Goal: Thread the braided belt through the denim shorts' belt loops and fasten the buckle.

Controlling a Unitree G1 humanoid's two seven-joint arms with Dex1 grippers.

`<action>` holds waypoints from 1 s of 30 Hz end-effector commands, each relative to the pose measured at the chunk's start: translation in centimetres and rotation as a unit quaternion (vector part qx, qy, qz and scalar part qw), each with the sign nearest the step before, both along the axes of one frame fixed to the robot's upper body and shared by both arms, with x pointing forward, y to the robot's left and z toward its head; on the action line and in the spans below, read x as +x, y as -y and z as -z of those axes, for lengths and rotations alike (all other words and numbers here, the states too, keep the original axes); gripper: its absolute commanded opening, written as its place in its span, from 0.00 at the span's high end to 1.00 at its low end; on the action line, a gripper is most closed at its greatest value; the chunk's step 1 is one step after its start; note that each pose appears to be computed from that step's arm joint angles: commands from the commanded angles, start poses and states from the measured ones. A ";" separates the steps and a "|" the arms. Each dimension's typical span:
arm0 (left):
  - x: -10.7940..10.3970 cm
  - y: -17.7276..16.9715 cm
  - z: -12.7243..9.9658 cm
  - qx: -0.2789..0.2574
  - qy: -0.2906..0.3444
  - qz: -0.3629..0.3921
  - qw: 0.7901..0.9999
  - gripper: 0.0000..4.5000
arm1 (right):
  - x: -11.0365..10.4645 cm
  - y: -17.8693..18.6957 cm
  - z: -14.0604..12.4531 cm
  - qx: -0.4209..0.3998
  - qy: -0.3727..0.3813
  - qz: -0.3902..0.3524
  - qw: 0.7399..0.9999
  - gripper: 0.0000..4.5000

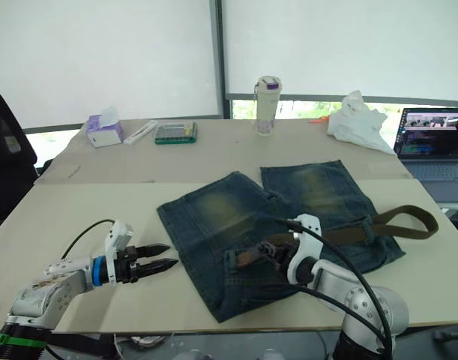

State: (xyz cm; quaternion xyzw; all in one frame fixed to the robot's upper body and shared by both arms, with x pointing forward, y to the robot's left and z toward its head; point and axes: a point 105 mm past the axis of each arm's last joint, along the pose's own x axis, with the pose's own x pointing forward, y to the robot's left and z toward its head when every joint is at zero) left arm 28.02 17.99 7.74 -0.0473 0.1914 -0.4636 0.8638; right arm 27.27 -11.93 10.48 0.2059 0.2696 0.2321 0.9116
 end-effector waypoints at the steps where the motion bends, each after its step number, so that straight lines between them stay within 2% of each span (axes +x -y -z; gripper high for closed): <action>1: 0.8 -0.4 -0.1 0.010 -0.003 -0.037 0.999 0.24 | 0.3 -0.4 -1.2 0.002 0.035 -0.012 0.999 0.99; 6: 2.2 1.6 0.2 0.002 -0.046 -0.085 0.995 0.24 | 0.1 -0.6 -1.5 0.004 0.045 -0.016 0.999 0.99; 9: 2.7 3.0 1.8 0.061 -0.067 -0.115 0.989 0.42 | 0.1 -0.4 -1.7 0.002 0.051 -0.012 0.999 1.00; 11: 2.3 3.7 2.5 0.083 -0.080 -0.116 0.987 0.57 | 0.0 -0.4 -1.8 0.001 0.053 -0.011 0.999 1.00; 15: 2.5 4.6 2.6 0.083 -0.075 -0.137 0.984 0.88 | -0.2 -0.5 -2.1 0.002 0.058 -0.013 0.998 1.00; 17: 3.4 4.9 2.0 0.071 -0.060 -0.150 0.984 0.99 | -0.2 -0.6 -2.2 0.005 0.062 -0.012 0.998 1.00; 21: 7.2 4.9 -0.2 0.062 0.005 -0.167 0.984 0.99 | -0.1 -0.8 -2.6 0.014 0.067 -0.010 0.998 1.00; 26: 11.1 6.1 -2.5 0.067 0.068 -0.136 0.986 0.99 | 0.4 -1.2 -2.8 0.013 0.067 -0.010 0.998 1.00; 28: 11.4 6.9 -3.2 0.058 0.080 -0.102 0.990 0.99 | 0.9 -1.3 -2.6 0.009 0.062 -0.005 0.998 1.00; 30: 10.6 7.2 -3.5 0.042 0.075 -0.064 0.994 0.99 | 1.7 -0.9 -2.3 0.012 0.056 0.021 0.998 1.00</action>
